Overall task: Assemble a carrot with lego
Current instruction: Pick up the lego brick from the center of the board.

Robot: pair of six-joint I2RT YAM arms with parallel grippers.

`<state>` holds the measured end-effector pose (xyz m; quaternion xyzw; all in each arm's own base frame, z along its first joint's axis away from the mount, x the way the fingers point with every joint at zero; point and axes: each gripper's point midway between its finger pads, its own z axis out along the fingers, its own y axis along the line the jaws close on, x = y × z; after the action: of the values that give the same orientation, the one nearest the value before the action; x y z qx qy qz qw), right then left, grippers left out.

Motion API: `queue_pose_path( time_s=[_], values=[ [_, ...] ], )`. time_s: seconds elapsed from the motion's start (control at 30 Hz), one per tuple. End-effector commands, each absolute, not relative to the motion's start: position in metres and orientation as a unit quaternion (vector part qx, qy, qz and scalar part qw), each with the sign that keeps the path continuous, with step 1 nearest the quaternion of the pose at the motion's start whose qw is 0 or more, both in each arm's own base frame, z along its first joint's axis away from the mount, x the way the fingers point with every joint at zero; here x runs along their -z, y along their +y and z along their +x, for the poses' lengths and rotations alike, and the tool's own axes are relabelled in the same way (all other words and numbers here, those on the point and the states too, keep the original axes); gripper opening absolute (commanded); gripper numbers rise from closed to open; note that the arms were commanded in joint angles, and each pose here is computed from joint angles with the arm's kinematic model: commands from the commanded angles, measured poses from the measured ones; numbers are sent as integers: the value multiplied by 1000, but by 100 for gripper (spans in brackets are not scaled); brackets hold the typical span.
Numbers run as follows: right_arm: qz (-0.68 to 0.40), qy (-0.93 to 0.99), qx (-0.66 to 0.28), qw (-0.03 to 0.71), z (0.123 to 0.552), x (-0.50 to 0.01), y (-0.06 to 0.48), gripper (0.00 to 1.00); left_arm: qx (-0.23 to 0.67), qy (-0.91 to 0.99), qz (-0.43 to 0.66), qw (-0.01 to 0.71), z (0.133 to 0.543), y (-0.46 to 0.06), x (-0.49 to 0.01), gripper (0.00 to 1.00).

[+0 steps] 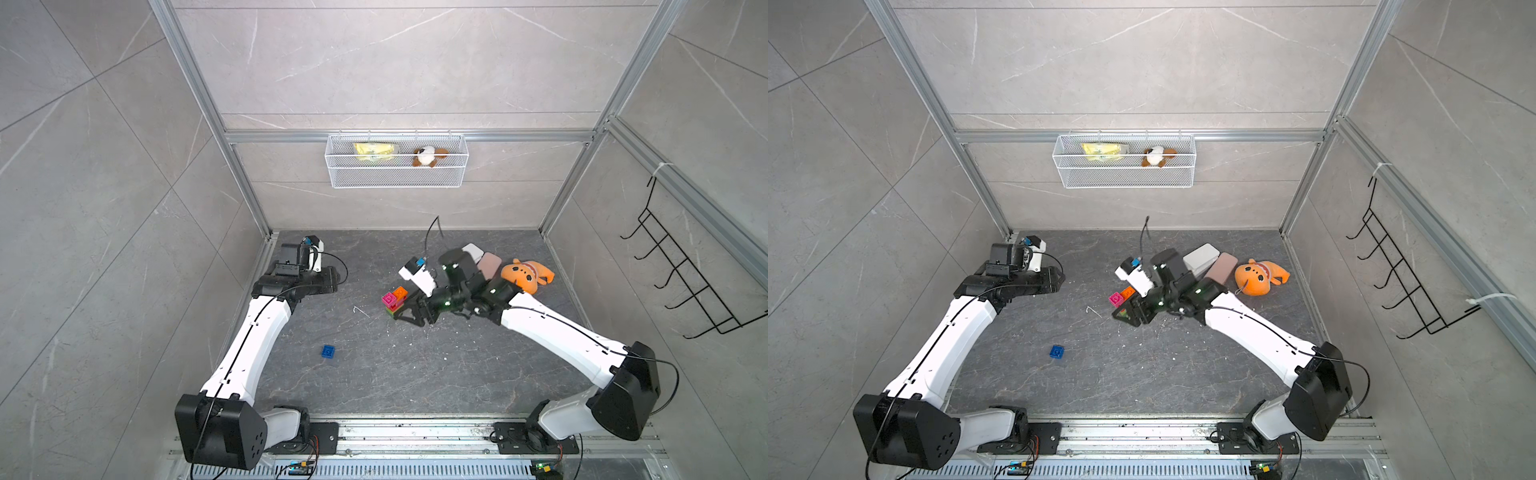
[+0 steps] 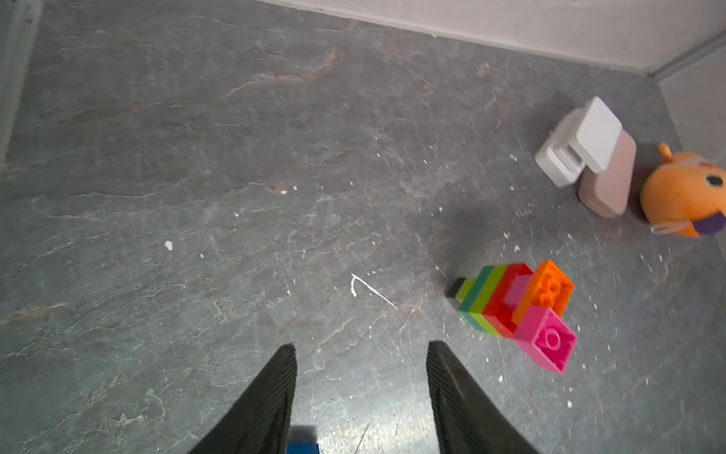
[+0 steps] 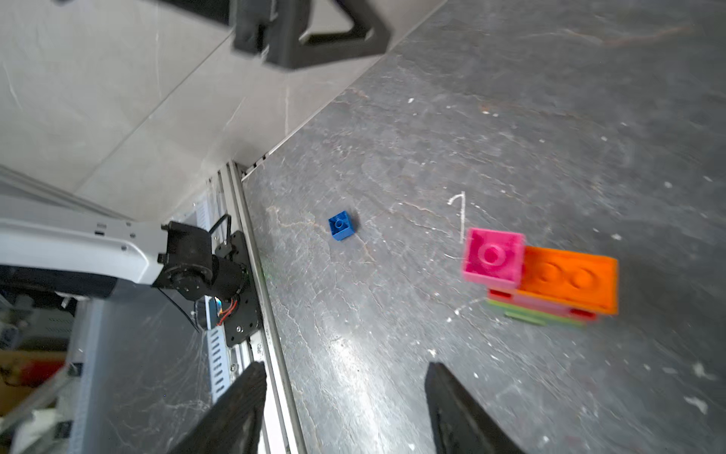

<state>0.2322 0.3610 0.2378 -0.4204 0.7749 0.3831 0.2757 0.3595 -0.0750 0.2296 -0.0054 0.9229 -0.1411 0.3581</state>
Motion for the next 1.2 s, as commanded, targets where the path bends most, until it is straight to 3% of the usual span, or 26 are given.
queue_pose_path(
  time_s=[0.0, 0.27, 0.53, 0.83, 1.17],
  values=[
    [-464, 762, -332, 307, 226, -203, 396, 68, 135, 898, -65, 415, 391, -53, -259, 57],
    [-536, 729, -300, 301, 205, -123, 490, 71, 132, 886, -103, 432, 409, -24, -264, 62],
    [-553, 731, -266, 298, 219, -65, 526, 75, 138, 884, -87, 438, 408, -27, -266, 64],
    [-575, 722, -269, 276, 224, -39, 559, 75, 137, 887, -70, 435, 405, -29, -264, 64],
    [-591, 720, -259, 255, 220, -26, 570, 63, 135, 888, -61, 436, 403, -30, -265, 65]
  ],
)
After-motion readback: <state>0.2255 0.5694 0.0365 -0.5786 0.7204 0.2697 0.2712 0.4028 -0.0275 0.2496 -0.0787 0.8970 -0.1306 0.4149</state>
